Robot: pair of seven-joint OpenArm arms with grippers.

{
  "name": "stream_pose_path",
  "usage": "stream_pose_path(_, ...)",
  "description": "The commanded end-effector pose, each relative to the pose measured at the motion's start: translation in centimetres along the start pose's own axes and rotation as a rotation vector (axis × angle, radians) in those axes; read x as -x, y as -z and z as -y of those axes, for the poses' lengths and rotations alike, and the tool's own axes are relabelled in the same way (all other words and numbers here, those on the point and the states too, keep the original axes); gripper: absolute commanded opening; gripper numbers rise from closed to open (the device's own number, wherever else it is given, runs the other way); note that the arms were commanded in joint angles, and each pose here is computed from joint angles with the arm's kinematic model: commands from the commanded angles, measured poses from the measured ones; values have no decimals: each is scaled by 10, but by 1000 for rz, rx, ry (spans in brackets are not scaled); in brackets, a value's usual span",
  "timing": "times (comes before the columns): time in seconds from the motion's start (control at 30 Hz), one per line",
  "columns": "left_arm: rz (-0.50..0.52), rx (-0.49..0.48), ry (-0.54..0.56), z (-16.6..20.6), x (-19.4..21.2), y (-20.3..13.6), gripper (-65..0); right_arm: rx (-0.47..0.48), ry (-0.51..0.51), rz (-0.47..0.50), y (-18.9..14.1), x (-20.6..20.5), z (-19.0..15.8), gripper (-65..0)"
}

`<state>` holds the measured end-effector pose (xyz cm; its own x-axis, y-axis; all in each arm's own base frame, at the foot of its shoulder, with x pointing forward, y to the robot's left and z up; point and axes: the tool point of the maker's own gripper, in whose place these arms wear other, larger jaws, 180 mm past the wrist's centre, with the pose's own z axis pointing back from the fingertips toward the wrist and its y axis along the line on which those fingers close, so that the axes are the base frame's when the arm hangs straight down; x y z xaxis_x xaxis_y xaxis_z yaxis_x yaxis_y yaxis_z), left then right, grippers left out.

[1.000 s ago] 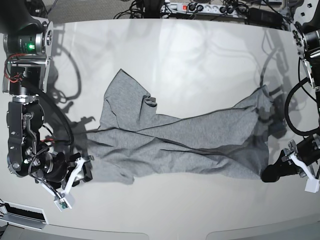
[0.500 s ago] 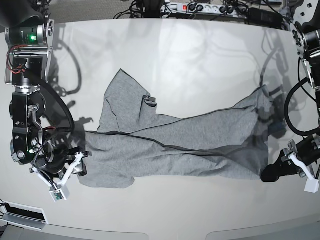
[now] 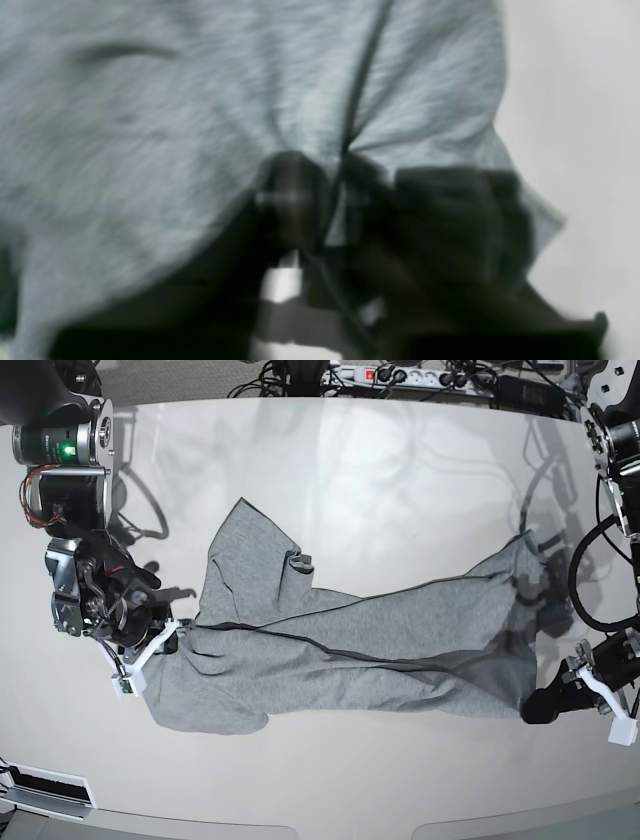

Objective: Layout the t-shirt on the table in an organized manner, then fold the t-shirt properly
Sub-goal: 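Grasp the shirt end with the right gripper and drag it outward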

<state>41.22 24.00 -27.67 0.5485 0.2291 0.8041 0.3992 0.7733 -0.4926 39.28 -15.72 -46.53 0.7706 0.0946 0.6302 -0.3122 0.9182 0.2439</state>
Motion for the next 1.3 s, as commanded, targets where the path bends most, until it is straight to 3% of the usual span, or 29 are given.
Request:
stream_pose_path(0.0,69,17,38,5,-29,-6,-650,-16,-35,15,-6,-18,1,-650)
stream_pose_path(0.23,57,6,44,3,-27,-6,-650,-102,-61,-290,-24,34,-18,-650)
stream_pose_path(0.33,66,13,40,4,-28,-6,-650,-126,-62,-345,-41,55,-24,-650)
stream_pose_path(0.43,64,12,40,4,-28,-6,-650,-151,-91,-333,-60,63,-33,-650)
stream_pose_path(0.57,64,12,41,4,-28,-6,-650,-146,-197,-205,-88,37,-47,-626)
stream_pose_path(0.67,65,13,40,4,-28,-6,-650,-64,-213,-108,-106,1,-45,-417)
stream_pose_path(0.73,65,13,40,4,-28,-6,-650,-22,-196,-38,-115,-24,-41,-329)
stream_pose_path(0.83,60,9,42,4,-27,-6,-650,50,-132,32,-118,-43,-23,-328)
stream_pose_path(1.0,55,5,45,3,-26,-6,-650,151,-15,91,-103,-38,11,-328)
stream_pose_path(1.27,57,5,45,3,-27,-6,-650,160,166,-92,-67,35,46,-330)
